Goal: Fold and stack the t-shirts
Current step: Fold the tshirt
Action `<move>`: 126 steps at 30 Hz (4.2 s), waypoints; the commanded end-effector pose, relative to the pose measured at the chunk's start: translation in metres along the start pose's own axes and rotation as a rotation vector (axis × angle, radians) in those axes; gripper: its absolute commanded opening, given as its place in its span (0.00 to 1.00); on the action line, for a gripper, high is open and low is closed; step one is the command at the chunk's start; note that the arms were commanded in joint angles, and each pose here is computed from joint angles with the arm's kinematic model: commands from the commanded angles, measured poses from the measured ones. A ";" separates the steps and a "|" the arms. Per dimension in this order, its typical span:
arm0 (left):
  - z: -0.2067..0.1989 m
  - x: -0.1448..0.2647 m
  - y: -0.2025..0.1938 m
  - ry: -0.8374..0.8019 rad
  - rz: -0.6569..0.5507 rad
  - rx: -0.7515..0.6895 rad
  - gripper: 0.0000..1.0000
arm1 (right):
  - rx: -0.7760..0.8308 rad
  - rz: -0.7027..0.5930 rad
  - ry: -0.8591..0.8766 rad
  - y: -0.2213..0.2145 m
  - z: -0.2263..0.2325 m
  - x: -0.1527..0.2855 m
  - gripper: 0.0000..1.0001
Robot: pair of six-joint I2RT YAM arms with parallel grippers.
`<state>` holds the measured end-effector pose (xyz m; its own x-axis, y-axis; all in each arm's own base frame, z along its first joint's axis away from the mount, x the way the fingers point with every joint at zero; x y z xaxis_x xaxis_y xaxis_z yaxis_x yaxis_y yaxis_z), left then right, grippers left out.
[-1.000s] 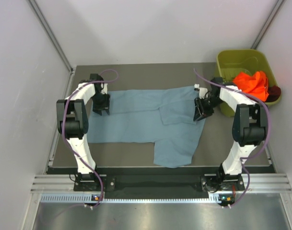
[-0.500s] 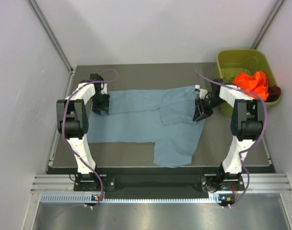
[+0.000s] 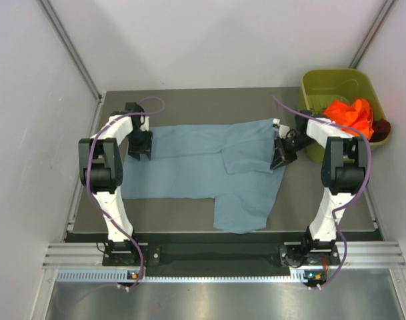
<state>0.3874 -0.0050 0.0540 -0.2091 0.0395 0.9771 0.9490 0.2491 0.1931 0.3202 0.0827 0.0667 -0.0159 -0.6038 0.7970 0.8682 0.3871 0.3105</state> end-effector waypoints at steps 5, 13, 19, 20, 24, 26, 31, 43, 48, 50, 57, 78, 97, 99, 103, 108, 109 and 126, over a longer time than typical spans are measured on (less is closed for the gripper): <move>-0.007 0.014 0.008 -0.036 -0.044 -0.003 0.52 | 0.003 -0.066 0.045 -0.002 0.025 0.023 0.01; -0.008 0.016 0.009 -0.045 -0.048 -0.001 0.52 | -0.023 -0.016 0.053 -0.020 0.031 0.012 0.13; -0.007 0.021 0.007 -0.040 -0.060 -0.004 0.52 | 0.024 -0.017 0.001 -0.003 0.028 0.013 0.50; -0.007 0.023 0.007 -0.041 -0.065 -0.004 0.52 | 0.039 -0.028 -0.001 0.003 0.028 0.017 0.51; -0.002 0.023 0.006 -0.018 -0.074 -0.007 0.52 | 0.086 -0.106 -0.052 0.036 0.022 0.031 0.50; 0.001 0.019 0.006 -0.002 -0.070 -0.006 0.52 | 0.107 -0.130 -0.075 0.051 0.015 0.034 0.48; 0.006 0.011 0.018 0.017 -0.077 0.000 0.53 | 0.108 -0.147 -0.107 0.072 -0.009 0.026 0.45; 0.016 -0.021 0.053 0.102 -0.075 -0.051 0.53 | 0.077 -0.157 -0.188 0.119 -0.074 -0.003 0.47; 0.020 -0.033 0.067 0.134 -0.087 -0.048 0.53 | 0.059 -0.168 -0.233 0.134 -0.093 -0.009 0.49; 0.023 -0.044 0.071 0.163 -0.084 -0.048 0.54 | 0.047 -0.166 -0.253 0.135 -0.101 -0.012 0.51; 0.023 -0.060 0.108 0.190 -0.143 -0.066 0.55 | 0.036 -0.175 -0.306 0.147 -0.122 -0.018 0.57; -0.002 -0.087 0.172 0.154 -0.289 -0.125 0.58 | 0.099 -0.311 -0.444 0.205 -0.163 -0.011 0.64; 0.002 -0.084 0.160 0.172 -0.260 -0.110 0.59 | 0.102 -0.403 -0.507 0.225 -0.195 -0.001 0.35; -0.012 -0.080 0.157 0.165 -0.262 -0.133 0.59 | 0.096 -0.411 -0.511 0.227 -0.196 -0.001 0.19; -0.017 -0.076 0.155 0.167 -0.265 -0.142 0.59 | 0.090 -0.424 -0.538 0.229 -0.203 0.004 0.13; -0.026 -0.072 0.151 0.181 -0.271 -0.166 0.59 | 0.089 -0.467 -0.570 0.237 -0.217 0.011 0.04; -0.030 -0.073 0.149 0.183 -0.267 -0.173 0.59 | 0.092 -0.479 -0.570 0.239 -0.217 0.012 0.04; -0.042 -0.038 0.151 0.173 -0.313 -0.176 0.70 | 0.160 -0.604 -0.579 0.279 -0.184 0.047 0.19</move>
<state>0.5671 0.0153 0.0578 -0.5147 -0.2671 0.8147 0.8369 0.0499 0.5451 0.6353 0.0484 0.0530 -0.6554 -0.3408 0.6740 0.6390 0.2256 0.7354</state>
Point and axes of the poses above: each gripper's point midway between its finger pads, its own x axis back along the fingers, its own z axis along the line the jaws close on, y = z × x, the point moved 2 cm from there along x, back along the fingers, and after that the axes turned 13 degrees about x, right-handed, at the moved point
